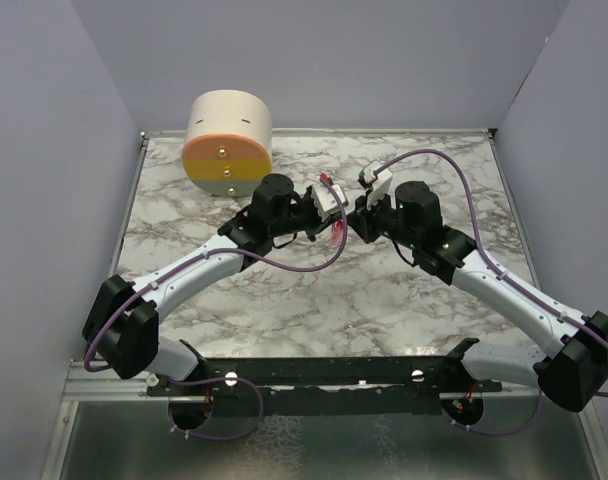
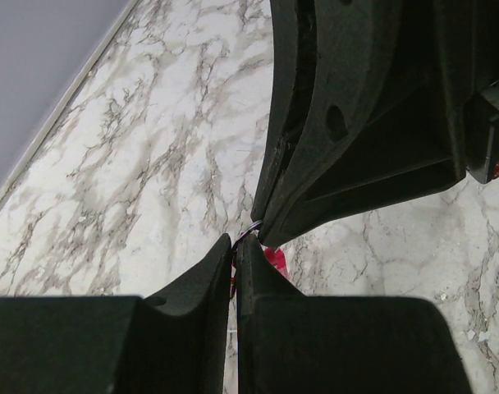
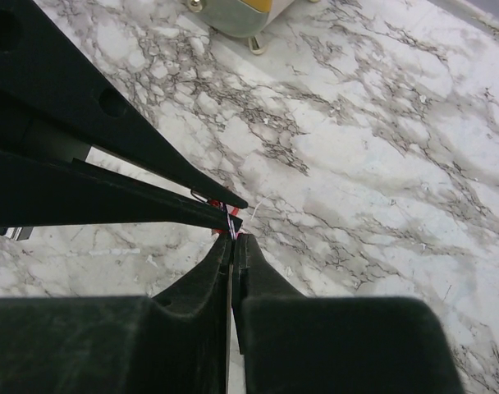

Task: Put the keys on the keyring

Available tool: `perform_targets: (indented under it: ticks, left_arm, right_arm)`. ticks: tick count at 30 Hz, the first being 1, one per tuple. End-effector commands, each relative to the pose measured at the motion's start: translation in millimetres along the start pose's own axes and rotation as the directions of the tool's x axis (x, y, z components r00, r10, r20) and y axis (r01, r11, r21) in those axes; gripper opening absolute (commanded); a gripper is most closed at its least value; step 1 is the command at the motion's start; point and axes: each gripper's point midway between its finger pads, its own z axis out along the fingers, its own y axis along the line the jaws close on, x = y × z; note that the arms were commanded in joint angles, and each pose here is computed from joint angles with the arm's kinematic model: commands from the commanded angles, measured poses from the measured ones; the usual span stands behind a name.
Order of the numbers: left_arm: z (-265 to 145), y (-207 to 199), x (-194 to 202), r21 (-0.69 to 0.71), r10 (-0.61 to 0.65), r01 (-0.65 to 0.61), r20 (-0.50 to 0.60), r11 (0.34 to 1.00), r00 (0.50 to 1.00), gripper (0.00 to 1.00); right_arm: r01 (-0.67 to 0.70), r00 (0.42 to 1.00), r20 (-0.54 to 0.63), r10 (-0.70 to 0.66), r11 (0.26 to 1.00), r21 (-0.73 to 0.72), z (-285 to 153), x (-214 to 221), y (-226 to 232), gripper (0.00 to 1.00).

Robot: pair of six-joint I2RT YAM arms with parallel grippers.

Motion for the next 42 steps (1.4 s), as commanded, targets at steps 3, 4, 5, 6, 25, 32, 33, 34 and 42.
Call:
perform_targets:
  ticks: [3, 4, 5, 6, 25, 32, 33, 34, 42]
  left_arm:
    - [2, 2, -18, 0.001, -0.001, 0.001, 0.038, 1.0, 0.999, 0.0]
    - [2, 6, -17, -0.019, -0.01, 0.011, 0.037, 1.0, 0.999, 0.0]
    - [2, 8, -18, -0.033, -0.017, 0.018, 0.037, 0.999, 0.999, 0.01]
    - [2, 10, -18, -0.045, -0.023, 0.025, 0.038, 0.999, 0.999, 0.05]
    - [-46, 42, -55, -0.318, -0.085, 0.168, 0.257, 0.933, 0.963, 0.46]
    - [-39, 18, -49, -0.203, -0.124, 0.191, 0.302, 0.96, 0.945, 0.53]
    - [-35, 16, -47, -0.187, -0.133, 0.194, 0.297, 0.963, 0.946, 0.53]
    - [-31, 14, -45, -0.17, -0.143, 0.199, 0.293, 0.965, 0.945, 0.53]
    - [-9, 1, -38, -0.114, -0.152, 0.192, 0.296, 0.975, 0.943, 0.54]
  right_arm:
    - [0.012, 0.999, 0.039, -0.012, 1.0, -0.003, -1, -14, 1, 0.01]
    - [0.01, 0.999, 0.052, -0.01, 1.0, 0.002, -2, -16, 0, 0.01]
    - [0.006, 0.998, 0.067, -0.007, 1.0, 0.01, -4, -18, -1, 0.01]
    - [0.002, 0.997, 0.076, -0.003, 1.0, 0.017, -5, -17, -2, 0.01]
    - [-0.057, 0.979, 0.202, 0.035, 0.993, 0.105, -22, -31, -15, 0.01]
    - [-0.087, 0.911, 0.411, 0.043, 0.992, 0.088, -40, -47, -13, 0.01]
    - [-0.089, 0.902, 0.43, 0.045, 0.992, 0.085, -42, -48, -13, 0.01]
    - [-0.091, 0.898, 0.438, 0.046, 0.992, 0.083, -43, -48, -13, 0.01]
    - [-0.097, 0.879, 0.473, 0.058, 0.994, 0.058, -41, -56, -10, 0.01]
